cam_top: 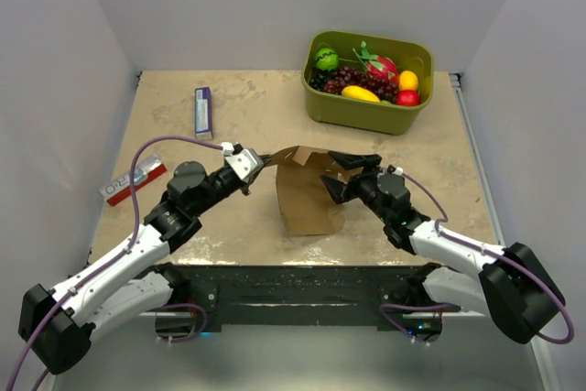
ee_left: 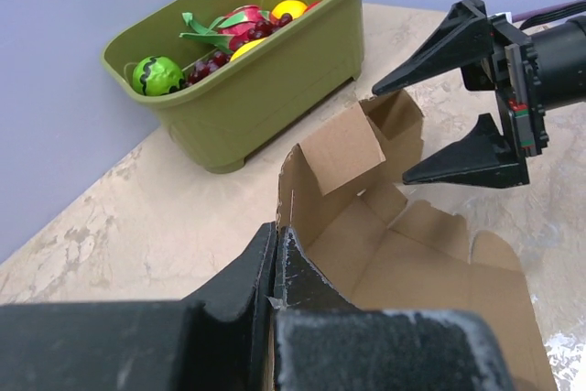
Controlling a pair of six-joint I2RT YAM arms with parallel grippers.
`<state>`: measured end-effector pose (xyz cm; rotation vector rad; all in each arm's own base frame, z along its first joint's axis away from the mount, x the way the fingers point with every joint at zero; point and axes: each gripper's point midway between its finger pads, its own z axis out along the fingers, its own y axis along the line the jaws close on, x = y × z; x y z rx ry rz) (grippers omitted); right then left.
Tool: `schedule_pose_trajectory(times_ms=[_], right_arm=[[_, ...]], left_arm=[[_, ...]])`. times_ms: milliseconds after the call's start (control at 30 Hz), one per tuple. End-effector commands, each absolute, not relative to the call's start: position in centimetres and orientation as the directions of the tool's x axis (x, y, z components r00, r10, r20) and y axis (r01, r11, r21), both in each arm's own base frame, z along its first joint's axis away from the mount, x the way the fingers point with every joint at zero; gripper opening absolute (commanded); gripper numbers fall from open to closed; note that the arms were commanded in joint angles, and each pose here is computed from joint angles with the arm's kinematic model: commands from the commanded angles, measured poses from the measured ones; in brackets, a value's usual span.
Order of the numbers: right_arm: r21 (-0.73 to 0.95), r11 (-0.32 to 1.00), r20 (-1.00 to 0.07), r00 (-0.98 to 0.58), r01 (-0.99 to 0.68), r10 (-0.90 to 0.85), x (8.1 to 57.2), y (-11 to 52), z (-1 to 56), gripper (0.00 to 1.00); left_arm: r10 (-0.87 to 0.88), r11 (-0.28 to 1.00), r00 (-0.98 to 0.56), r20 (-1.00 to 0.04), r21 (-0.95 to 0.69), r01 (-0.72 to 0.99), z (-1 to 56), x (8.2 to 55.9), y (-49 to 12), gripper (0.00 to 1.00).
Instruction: Fold the paper box
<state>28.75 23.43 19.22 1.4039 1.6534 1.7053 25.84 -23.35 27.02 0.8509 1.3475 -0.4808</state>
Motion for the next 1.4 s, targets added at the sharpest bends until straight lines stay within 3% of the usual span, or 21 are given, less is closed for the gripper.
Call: schedule_pose_trajectory(times_ms=[0,367,800,1033,1067,1100,1167,1200,1267,1367], right_arm=[[0.900,-0.325,0.421,-0.392,0.289,0.818,30.1,22.8,21.7,0.77],[0.925,-0.315,0.368,-0.295,0.211,0.882,30.0,19.2,23.6,0.80],[0.934,-0.241,0.312,-0.272,0.264,0.911,30.6,19.1,20.6,0.76],[0.941,-0.178,0.246,-0.223,0.287,0.943,30.8,18.2,18.6,0.39],[0.940,-0.172,0.241,-0.218,0.293,0.946,30.8,18.2,18.3,0.32],[0.940,-0.169,0.238,-0.213,0.297,0.948,30.7,18.0,17.9,0.18],[0.940,-0.164,0.230,-0.200,0.300,0.952,30.8,17.8,17.6,0.07],[0.940,-0.156,0.223,-0.198,0.304,0.954,30.8,17.8,17.3,0.00],[0.939,-0.142,0.208,-0.186,0.314,0.960,30.9,17.6,16.8,0.00],[0.941,-0.114,0.176,-0.175,0.319,0.969,31.0,17.4,16.1,0.00]], left_arm=[[0.125,0.590,0.283,-0.951,0.301,0.750,29.2,24.8,-24.0,0.00],[0.132,0.581,0.277,-0.952,0.301,0.756,29.0,24.8,-24.2,0.00],[0.123,0.559,0.276,-0.953,0.296,0.774,28.9,24.4,-24.7,0.00],[0.130,0.566,0.262,-0.956,0.288,0.772,28.1,24.9,-24.8,0.00],[0.138,0.558,0.244,-0.960,0.279,0.781,27.3,25.0,-25.1,0.00],[0.138,0.557,0.235,-0.962,0.272,0.785,27.0,25.2,-25.3,0.00],[0.145,0.564,0.190,-0.971,0.239,0.791,25.9,25.9,-25.8,0.00],[0.151,0.569,0.171,-0.974,0.227,0.791,25.6,26.2,-25.9,0.04],[0.168,0.579,0.115,-0.979,0.192,0.793,24.5,27.0,-26.3,0.13],[0.177,0.590,0.073,-0.982,0.165,0.791,23.7,27.5,-26.5,0.36]])
